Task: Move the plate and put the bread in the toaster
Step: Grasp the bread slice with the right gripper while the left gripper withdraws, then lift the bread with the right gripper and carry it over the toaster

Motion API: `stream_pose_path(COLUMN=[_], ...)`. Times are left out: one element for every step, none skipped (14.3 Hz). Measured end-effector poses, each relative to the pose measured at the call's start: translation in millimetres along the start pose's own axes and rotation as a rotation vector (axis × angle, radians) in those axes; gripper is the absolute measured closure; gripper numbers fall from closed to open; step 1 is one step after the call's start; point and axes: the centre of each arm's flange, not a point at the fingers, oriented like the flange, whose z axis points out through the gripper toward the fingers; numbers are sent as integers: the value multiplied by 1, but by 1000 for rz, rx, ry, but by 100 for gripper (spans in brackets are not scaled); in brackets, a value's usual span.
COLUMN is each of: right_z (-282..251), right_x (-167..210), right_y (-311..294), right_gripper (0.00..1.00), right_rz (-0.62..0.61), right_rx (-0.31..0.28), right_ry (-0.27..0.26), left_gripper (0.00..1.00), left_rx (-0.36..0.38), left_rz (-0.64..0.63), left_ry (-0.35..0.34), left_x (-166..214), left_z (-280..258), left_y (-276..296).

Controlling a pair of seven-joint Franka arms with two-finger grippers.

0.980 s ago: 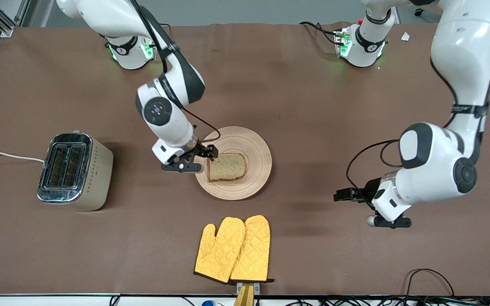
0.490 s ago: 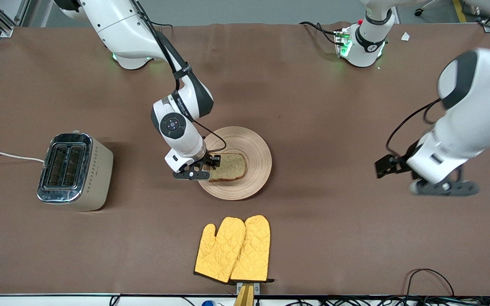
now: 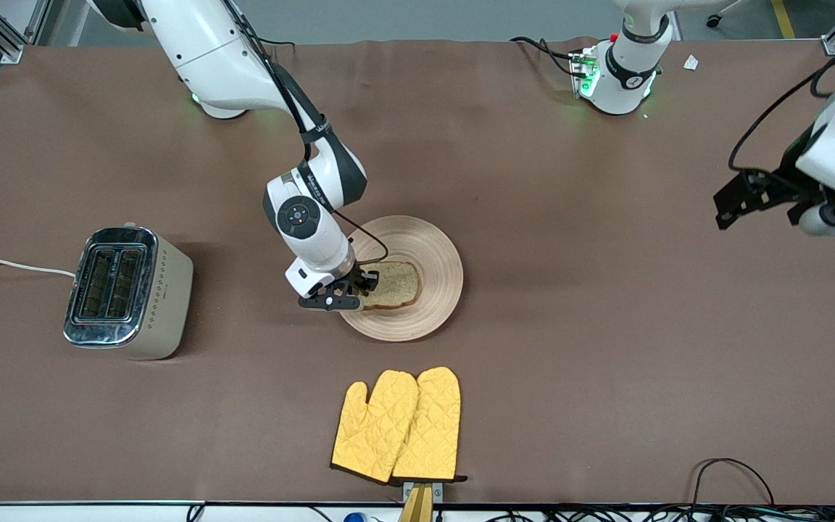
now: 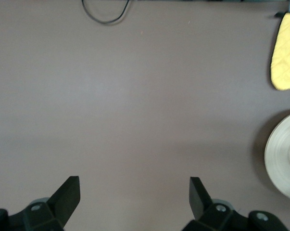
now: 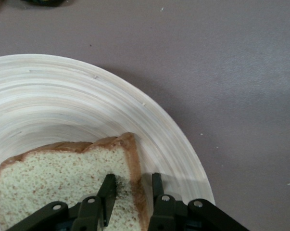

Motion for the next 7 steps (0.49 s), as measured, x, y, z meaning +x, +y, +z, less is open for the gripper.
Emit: stream_pose_path(right_z=[-1, -1, -2, -2, -2, -4, -7], right_x=[0, 0, 0, 0, 1, 2, 3], right_y=[-1, -3, -3, -2, -2, -4, -5], right_gripper=[70, 81, 92, 95, 95, 95, 95], right_rz=[10, 24, 36, 45, 54, 69, 81], right_rx=[7, 17, 22, 25, 27, 28, 26], right_ry=[-1, -4, -7, -9, -10, -12, -20], left_gripper=[0, 0, 0, 0, 0, 0, 0], left_rx=[12, 20, 26, 29, 27, 22, 17], left_rz=[-1, -3, -6, -6, -8, -11, -15], left_ry=[-23, -44, -62, -76, -87, -94, -95], left_x=[-9, -15, -21, -26, -31, -36, -42], left_z=[-5, -8, -11, -14, -17, -20, -23], left_y=[-1, -2, -5, -7, -9, -10, -12])
